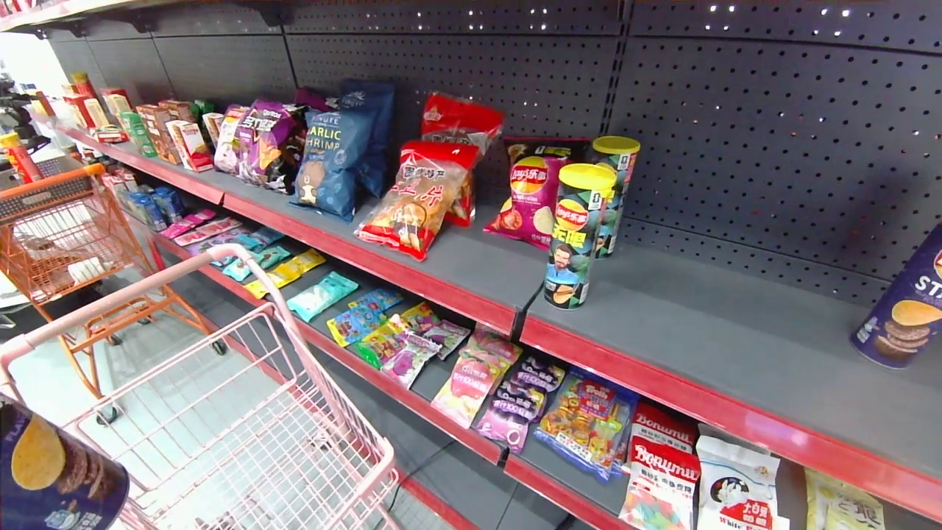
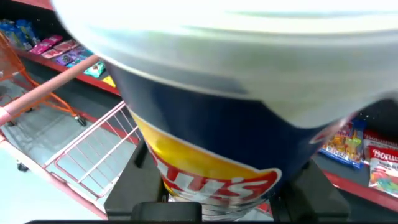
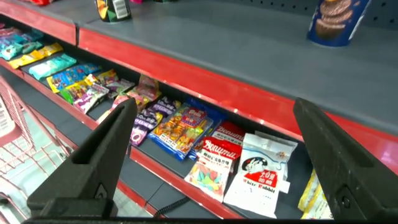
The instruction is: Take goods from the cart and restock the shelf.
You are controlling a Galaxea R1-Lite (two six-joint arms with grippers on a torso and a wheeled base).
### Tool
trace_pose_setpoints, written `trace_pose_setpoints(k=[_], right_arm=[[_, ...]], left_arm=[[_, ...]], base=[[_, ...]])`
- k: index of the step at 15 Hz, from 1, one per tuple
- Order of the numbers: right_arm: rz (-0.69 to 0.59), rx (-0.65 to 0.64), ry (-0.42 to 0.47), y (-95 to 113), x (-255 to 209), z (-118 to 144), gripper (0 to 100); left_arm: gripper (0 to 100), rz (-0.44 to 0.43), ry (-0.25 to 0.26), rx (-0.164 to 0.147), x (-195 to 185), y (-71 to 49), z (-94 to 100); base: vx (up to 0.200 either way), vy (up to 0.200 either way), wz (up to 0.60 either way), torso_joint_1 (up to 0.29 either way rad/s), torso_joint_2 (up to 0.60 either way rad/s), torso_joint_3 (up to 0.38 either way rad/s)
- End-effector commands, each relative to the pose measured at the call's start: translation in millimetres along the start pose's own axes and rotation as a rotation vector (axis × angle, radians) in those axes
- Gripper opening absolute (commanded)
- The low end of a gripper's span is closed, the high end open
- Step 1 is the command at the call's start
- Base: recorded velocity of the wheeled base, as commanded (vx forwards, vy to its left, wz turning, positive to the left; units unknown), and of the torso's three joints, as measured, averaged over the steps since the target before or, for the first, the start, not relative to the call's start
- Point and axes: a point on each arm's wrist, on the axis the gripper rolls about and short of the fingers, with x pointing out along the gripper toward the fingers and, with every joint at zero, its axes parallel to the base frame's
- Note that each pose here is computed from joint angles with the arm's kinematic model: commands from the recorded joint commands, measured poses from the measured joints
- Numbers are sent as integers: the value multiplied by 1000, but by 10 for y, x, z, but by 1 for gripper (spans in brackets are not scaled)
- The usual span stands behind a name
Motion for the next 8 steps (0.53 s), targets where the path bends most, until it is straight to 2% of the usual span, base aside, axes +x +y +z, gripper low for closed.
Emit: trace_pose_setpoints(k=[1,5,6,8], right_arm=[[1,-1,2,0,1,-2,100],[1,1,2,0,1,-2,100],[1,1,0,0,0,2,100],[1,1,0,0,0,2,100]], left_arm=[[0,-3,-3,2,-8,-2,-4],[0,-3,-1,4,-14,-3,-18],[0,-6,-2,13,-22,-5,-34],[0,-10,-10,62,-63,-12,-85]], base=[[0,0,0,168,-364,-198],[0,0,0,167,-359,-199],[0,0,0,154,-349,-188],[0,0,0,112,-242,-129]])
